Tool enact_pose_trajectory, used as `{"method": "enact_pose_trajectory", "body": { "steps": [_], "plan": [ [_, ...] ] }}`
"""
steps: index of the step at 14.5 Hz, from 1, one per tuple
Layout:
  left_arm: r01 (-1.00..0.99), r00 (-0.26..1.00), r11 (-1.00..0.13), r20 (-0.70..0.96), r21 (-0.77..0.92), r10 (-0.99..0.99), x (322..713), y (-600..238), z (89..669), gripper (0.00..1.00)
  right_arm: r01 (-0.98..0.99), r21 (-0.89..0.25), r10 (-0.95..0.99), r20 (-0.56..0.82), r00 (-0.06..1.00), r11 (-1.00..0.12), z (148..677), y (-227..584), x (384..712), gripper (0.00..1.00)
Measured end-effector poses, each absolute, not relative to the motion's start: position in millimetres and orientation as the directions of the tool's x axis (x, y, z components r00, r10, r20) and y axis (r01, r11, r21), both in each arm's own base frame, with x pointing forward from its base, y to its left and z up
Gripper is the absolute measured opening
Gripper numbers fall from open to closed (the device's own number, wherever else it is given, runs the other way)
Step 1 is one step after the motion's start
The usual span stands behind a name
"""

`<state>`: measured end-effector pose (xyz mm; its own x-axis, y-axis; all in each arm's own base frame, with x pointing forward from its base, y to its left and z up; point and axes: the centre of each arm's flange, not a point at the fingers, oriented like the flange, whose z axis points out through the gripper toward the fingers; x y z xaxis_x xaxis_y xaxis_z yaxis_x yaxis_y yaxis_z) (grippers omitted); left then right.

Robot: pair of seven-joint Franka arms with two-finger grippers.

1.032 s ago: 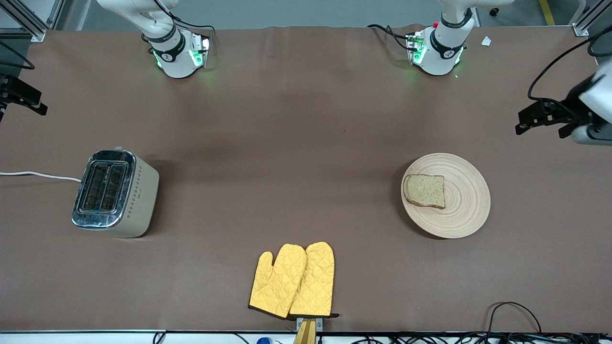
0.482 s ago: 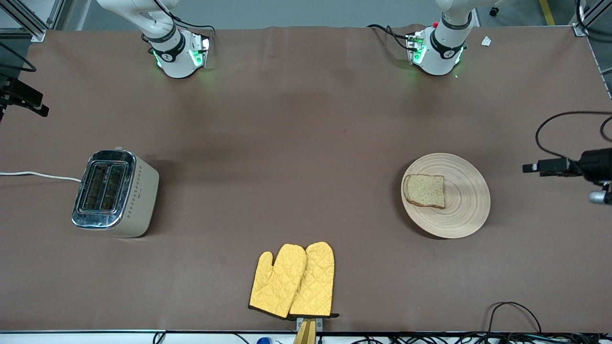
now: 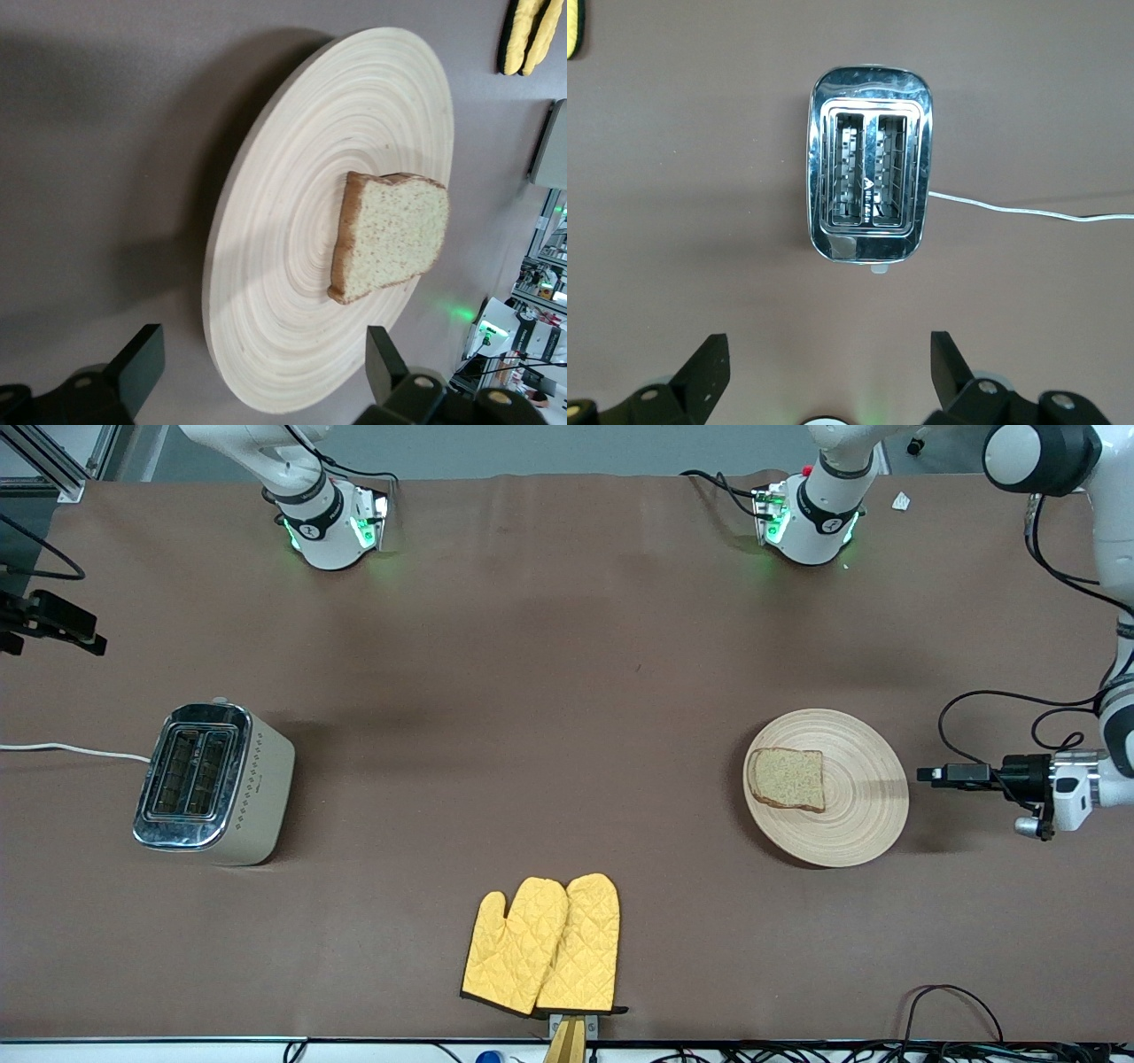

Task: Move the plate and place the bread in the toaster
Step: 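Lower the left gripper to the plate rim while the right gripper nears the toaster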

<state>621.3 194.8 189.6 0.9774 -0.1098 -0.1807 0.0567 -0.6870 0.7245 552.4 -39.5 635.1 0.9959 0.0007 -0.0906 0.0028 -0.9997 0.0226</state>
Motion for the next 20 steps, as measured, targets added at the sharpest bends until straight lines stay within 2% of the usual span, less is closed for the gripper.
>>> {"method": "enact_pose_trajectory", "body": {
  "steps": [8,9,13,17,20],
  "plan": [
    [0.079,0.982,-0.622,-0.167,0.779,-0.085,618,190,146,0.97,0.039,0.012,0.038,-0.085,0.996,-0.999,613,-18,573,1.00],
    [0.075,0.983,-0.618,-0.161,0.783,-0.084,619,189,144,0.93,0.054,0.011,0.053,-0.090,0.995,-0.998,610,-9,575,1.00],
    [0.036,0.989,-0.626,-0.116,0.779,-0.087,622,191,139,0.49,0.058,-0.046,0.063,-0.105,0.992,-0.997,587,4,586,1.00],
    [0.002,0.991,-0.616,-0.084,0.788,-0.103,623,192,142,0.12,0.035,-0.118,0.051,-0.131,0.990,-0.992,568,9,588,1.00],
    [-0.005,0.992,-0.613,-0.074,0.790,-0.104,624,193,144,0.12,-0.043,-0.168,-0.017,-0.156,0.988,-0.985,556,9,590,1.00]
  ]
}}
